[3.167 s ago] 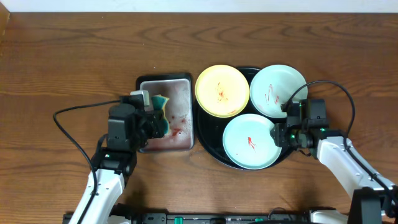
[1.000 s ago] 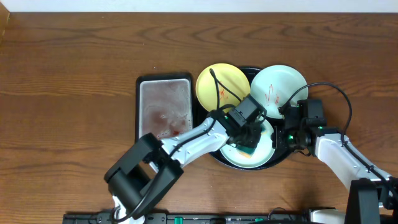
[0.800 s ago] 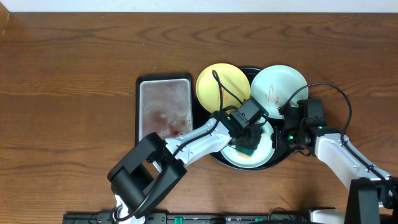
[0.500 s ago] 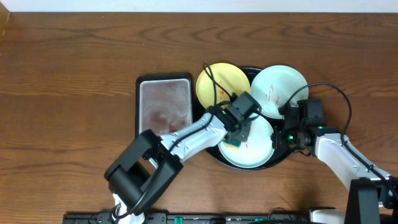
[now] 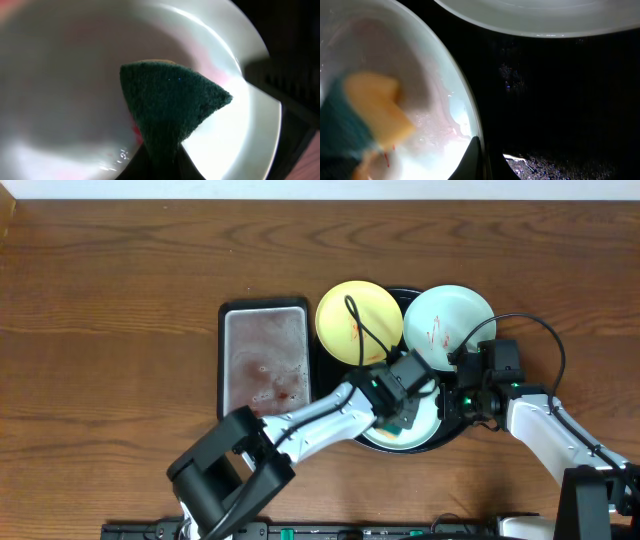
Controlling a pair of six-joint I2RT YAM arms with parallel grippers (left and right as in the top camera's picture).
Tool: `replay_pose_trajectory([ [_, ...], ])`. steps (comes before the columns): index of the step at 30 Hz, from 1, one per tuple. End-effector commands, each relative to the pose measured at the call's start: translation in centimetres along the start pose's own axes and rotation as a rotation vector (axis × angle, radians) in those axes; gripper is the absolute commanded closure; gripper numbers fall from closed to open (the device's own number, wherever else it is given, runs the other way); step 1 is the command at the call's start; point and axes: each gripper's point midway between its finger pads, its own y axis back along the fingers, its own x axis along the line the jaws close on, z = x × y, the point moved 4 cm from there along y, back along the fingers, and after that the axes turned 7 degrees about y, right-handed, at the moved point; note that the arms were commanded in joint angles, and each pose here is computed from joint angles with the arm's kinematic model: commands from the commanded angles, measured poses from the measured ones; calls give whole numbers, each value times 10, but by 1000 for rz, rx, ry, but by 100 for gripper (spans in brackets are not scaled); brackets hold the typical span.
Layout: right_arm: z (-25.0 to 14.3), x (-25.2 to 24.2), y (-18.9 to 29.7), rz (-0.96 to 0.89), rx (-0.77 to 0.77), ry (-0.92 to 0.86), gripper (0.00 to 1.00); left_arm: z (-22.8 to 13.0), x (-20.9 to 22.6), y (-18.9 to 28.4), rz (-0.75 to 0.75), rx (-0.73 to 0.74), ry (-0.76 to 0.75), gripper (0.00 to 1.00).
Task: Clean dirty plates on tray and stack at the side
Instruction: 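Scrub the front mint plate with the sponge in the left gripper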
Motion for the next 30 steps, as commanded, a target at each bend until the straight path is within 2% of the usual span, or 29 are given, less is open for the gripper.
replay_pose_trajectory([
  [1, 2, 5, 0, 22, 4, 3, 99, -9, -3, -10, 13, 6, -1, 93],
  [6, 2, 5, 0, 22, 4, 3, 99, -10, -1, -22, 45, -10, -13, 93],
  [13, 2, 5, 0, 22, 4, 3, 99, 3, 47, -24, 323, -116, -12, 92],
  [19, 2, 5, 0, 22, 5, 3, 99, 21, 70, -16, 417, -181, -7, 93],
  [23, 1, 5, 0, 22, 9, 2, 99, 36, 64, -2, 375, -217, 2, 93],
  [28, 1, 5, 0, 22, 8, 2, 99, 33, 15, 14, 87, -151, 33, 93],
  [30, 1, 5, 0, 22, 8, 2, 99, 25, 5, 13, 38, -116, 48, 93],
])
